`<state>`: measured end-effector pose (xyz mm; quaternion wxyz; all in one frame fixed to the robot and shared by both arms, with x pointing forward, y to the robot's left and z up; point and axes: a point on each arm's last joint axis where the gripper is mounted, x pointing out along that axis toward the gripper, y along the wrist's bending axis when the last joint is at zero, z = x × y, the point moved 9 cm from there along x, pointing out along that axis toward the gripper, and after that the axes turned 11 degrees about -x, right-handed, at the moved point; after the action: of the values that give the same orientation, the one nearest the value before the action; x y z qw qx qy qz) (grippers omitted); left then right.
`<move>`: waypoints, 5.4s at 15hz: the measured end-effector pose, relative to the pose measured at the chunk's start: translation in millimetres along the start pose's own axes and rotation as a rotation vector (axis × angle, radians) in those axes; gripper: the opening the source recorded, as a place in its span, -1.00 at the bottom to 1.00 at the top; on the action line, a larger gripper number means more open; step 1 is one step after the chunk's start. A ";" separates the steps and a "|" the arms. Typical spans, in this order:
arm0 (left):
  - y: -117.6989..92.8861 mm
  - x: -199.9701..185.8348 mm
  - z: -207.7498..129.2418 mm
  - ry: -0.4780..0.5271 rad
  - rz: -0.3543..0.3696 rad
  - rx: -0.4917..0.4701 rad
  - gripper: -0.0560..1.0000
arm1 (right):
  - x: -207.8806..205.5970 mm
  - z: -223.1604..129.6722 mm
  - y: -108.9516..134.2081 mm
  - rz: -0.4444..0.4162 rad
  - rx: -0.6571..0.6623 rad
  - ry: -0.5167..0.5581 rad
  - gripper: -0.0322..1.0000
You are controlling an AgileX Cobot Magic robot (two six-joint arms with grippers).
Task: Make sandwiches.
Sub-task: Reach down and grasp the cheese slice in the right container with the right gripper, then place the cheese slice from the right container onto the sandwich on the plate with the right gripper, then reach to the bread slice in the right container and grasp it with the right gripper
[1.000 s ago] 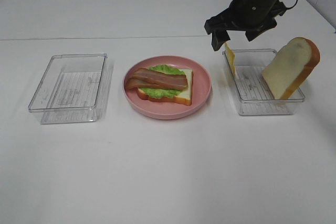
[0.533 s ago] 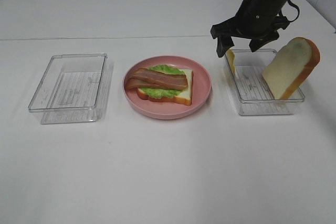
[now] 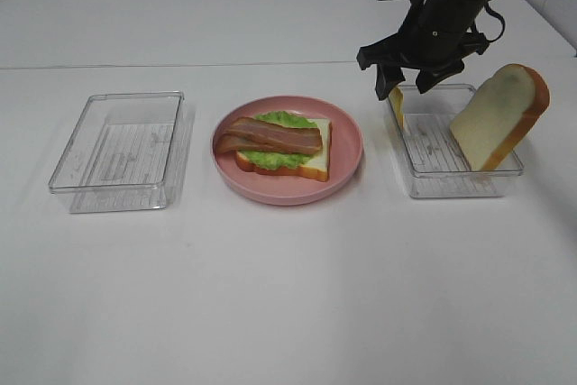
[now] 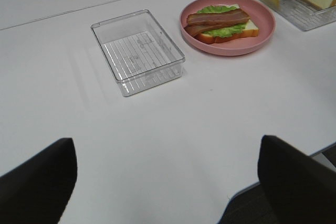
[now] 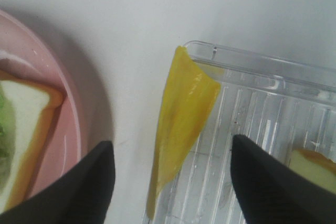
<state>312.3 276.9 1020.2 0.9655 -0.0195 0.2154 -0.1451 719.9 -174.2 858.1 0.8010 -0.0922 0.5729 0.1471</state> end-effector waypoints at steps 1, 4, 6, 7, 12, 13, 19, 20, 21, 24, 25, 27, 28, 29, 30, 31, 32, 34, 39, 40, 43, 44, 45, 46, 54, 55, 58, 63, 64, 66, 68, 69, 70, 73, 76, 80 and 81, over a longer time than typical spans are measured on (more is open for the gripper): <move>0.0 0.0 0.0 0.000 0.000 0.000 0.75 | 0.0 0.0 0.0 0.000 0.000 0.000 0.06; 0.0 0.0 0.0 0.000 0.000 0.000 0.75 | 0.0 0.0 0.0 0.000 0.000 0.000 0.02; 0.0 0.0 0.0 0.000 0.000 0.000 0.75 | 0.0 0.0 0.0 0.000 0.000 0.000 0.01; 0.0 0.0 0.0 0.000 0.000 0.000 0.75 | 0.0 0.0 0.0 0.000 0.000 0.000 0.01; 0.0 0.0 0.0 0.000 0.000 0.000 0.75 | 0.9 -0.4 0.0 0.000 -0.008 0.002 0.01; 0.0 0.0 0.0 0.000 0.000 0.000 0.75 | 4.8 -1.9 -0.1 0.001 -0.007 0.010 0.01; 0.0 0.0 0.0 0.000 0.000 0.000 0.75 | 19.7 -8.7 -0.2 0.004 -0.006 0.042 -0.58; 0.0 0.0 0.0 0.000 0.000 0.000 0.75 | 19.7 -8.7 -0.2 0.004 -0.006 0.042 -0.78; 0.0 0.0 0.0 0.000 0.000 0.000 0.75 | 19.7 -8.7 -0.2 0.004 -0.006 0.042 -0.94; 0.0 0.0 0.0 0.000 0.000 0.000 0.75 | 19.7 -8.9 -0.2 0.005 -0.006 0.043 -0.94; 0.0 0.0 0.0 0.000 0.000 0.000 0.75 | 19.3 -8.7 -0.2 0.004 -0.006 0.042 -0.94; 0.0 0.0 0.0 0.000 0.000 0.000 0.75 | 12.1 -5.8 -0.1 0.003 -0.007 0.029 -0.94; 0.0 0.0 0.0 0.000 0.000 0.000 0.75 | 3.0 -2.2 0.1 0.002 -0.008 0.012 -0.94; 0.0 0.0 0.0 0.000 0.000 0.000 0.75 | -8.9 2.1 0.4 0.000 -0.009 -0.009 -0.94; 0.0 0.0 0.0 0.000 0.000 0.000 0.75 | -15.8 4.3 0.6 -0.002 -0.010 -0.021 -0.94; 0.0 0.0 0.0 0.000 0.000 0.000 0.75 | -30.1 8.6 1.2 -0.003 -0.013 -0.045 -0.94; 0.0 0.0 0.0 0.000 0.000 0.000 0.75 | -41.7 11.7 2.1 -0.002 -0.025 -0.064 -0.94; 0.0 0.0 0.0 0.000 0.000 0.000 0.75 | -79.0 21.6 16.2 0.062 -0.028 -0.137 -0.94; 0.0 0.0 0.0 0.000 0.000 0.000 0.75 | -104.3 24.5 83.3 0.439 -0.060 -0.173 -0.94; 0.0 0.0 0.0 0.000 0.000 0.000 0.75 | -107.1 26.4 95.8 0.518 -0.058 -0.185 -0.94; 0.0 0.0 0.0 0.000 0.000 0.000 0.75 | -84.6 24.7 135.9 0.665 -0.050 -0.151 -0.94; 0.0 0.0 0.0 0.000 0.000 0.000 0.75 | -79.5 23.2 140.7 0.677 -0.046 -0.139 -0.94; 0.0 0.0 0.0 0.000 0.000 0.000 0.75 | -61.1 19.9 152.3 0.712 -0.017 -0.105 -0.94; 0.0 0.0 0.0 0.000 0.000 0.000 0.75 | -55.2 19.0 155.6 0.726 -0.003 -0.095 -0.94; 0.0 0.0 0.0 0.000 0.000 0.000 0.75 | 1.6 19.2 157.6 0.766 0.172 -0.059 -0.94; 0.0 0.0 0.0 0.000 0.000 0.000 0.75 | 1.9 19.9 158.0 0.771 0.180 -0.061 -0.94; 0.0 0.0 0.0 0.000 0.000 0.000 0.75 | 11.9 17.8 147.2 0.688 0.167 -0.059 -0.94; 0.0 0.0 0.0 0.000 0.000 0.000 0.75 | 29.0 1.4 124.7 0.525 0.143 0.018 -0.94; 0.0 0.0 0.0 0.000 0.000 0.000 0.75 | 30.2 0.0 122.7 0.512 0.134 0.023 -0.92; 0.0 0.0 0.0 0.000 0.000 0.000 0.75 | 30.6 -0.4 122.1 0.508 0.130 0.024 -0.60; 0.0 0.0 0.0 0.000 0.000 0.000 0.75 | 30.6 -0.5 122.0 0.507 0.126 0.023 -0.02; 0.0 0.0 0.0 0.000 0.000 0.000 0.75 | 30.2 -0.1 121.7 0.506 0.115 0.021 0.24; 0.0 0.0 0.0 0.000 0.000 0.000 0.75 | 26.1 3.7 119.3 0.490 0.080 0.008 0.56; 0.0 0.0 0.0 0.000 0.000 0.000 0.75 | 5.9 12.4 111.6 0.438 0.004 -0.027 0.62; 0.0 0.0 0.0 0.000 0.000 0.000 0.75 | -34.7 21.6 91.9 0.309 -0.079 -0.081 0.63; 0.0 0.0 0.0 0.000 0.000 0.000 0.75 | -84.2 20.9 34.3 0.093 -0.086 -0.099 0.63; 0.0 0.0 0.0 0.000 0.000 0.000 0.75 | -87.7 19.3 26.3 0.084 -0.075 -0.094 0.63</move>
<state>312.3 276.9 1020.2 0.9655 -0.0195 0.2154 -0.1451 701.8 -154.7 947.9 0.8160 -0.0910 0.5322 0.2062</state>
